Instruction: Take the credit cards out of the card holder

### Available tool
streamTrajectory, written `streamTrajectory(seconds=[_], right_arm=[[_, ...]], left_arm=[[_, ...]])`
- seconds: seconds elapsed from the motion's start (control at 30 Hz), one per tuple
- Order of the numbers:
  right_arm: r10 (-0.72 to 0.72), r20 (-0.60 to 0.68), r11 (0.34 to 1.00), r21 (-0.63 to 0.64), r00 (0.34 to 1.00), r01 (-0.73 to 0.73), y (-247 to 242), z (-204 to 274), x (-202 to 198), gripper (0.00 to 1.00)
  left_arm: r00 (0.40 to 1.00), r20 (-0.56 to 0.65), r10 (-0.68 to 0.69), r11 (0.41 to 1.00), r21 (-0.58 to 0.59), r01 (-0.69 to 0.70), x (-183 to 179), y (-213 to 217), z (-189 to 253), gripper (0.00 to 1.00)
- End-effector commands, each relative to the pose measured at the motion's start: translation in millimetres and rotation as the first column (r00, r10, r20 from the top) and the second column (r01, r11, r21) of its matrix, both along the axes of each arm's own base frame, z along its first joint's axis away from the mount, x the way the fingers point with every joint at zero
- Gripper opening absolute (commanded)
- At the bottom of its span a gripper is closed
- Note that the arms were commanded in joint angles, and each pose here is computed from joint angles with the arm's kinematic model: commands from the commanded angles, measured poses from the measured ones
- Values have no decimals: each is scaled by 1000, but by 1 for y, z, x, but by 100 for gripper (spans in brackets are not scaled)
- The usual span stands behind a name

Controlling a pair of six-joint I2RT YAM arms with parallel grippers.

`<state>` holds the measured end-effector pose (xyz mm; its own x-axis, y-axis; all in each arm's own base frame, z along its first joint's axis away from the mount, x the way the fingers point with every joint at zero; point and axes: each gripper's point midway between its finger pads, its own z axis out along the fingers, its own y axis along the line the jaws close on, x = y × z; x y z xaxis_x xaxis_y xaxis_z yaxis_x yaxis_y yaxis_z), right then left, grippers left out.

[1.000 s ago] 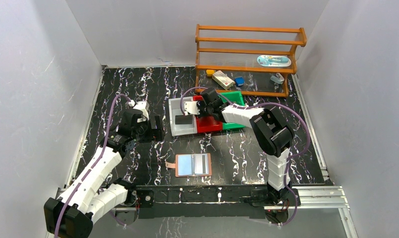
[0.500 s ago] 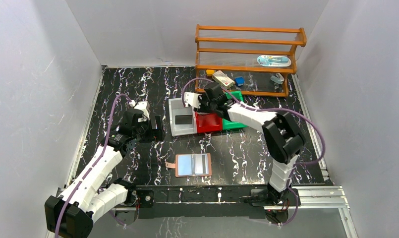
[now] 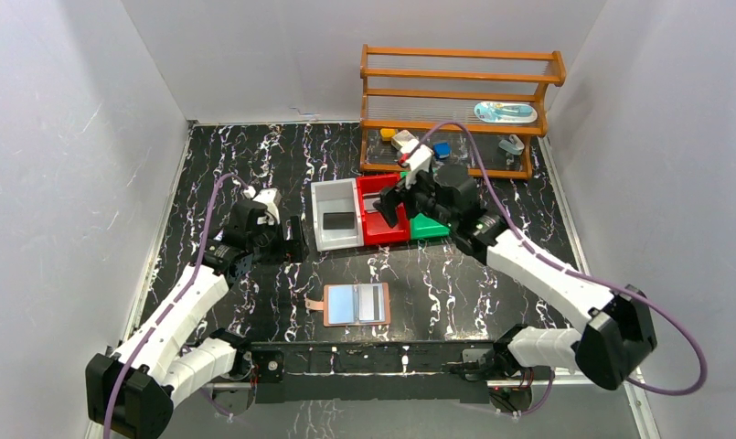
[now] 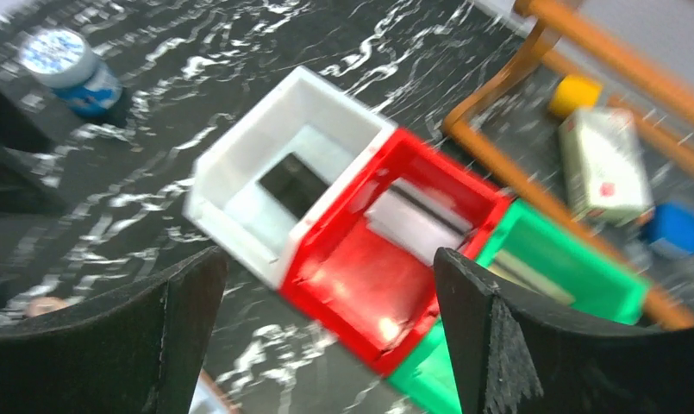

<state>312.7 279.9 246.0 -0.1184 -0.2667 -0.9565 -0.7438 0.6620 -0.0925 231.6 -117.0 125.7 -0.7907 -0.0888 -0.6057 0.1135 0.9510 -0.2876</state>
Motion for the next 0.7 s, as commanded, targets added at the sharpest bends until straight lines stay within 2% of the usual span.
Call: streamTrajectory(seconds=[0.0, 0.07, 0.17, 0.27, 0.37, 0.5, 0.67], right_arm=[[3, -301, 952, 292, 954, 89, 10, -5, -35, 98], [21, -393, 935, 334, 919, 121, 11, -12, -47, 98], [25, -594, 896, 370, 804, 246, 13, -37, -63, 98], [-5, -810, 849, 306, 586, 431, 10, -76, -82, 96], [-5, -893, 829, 248, 450, 502, 7, -102, -98, 90], [20, -930, 804, 233, 367, 547, 6, -118, -115, 81], [1, -946, 822, 185, 324, 538, 14, -133, -132, 71]], left_arm=[[997, 38, -72, 994, -80, 75, -4, -15, 10, 98], [995, 47, -93, 990, -99, 98, -5, -20, 14, 98], [993, 41, -109, 983, -146, 114, -6, -28, 17, 98], [990, 28, -137, 962, -235, 139, -9, -44, 25, 98], [980, 37, -197, 916, -348, 198, -14, -65, 40, 98], [966, 16, -258, 867, -438, 239, -22, -80, 47, 98], [952, -41, -303, 828, -507, 242, -35, -89, 38, 98]])
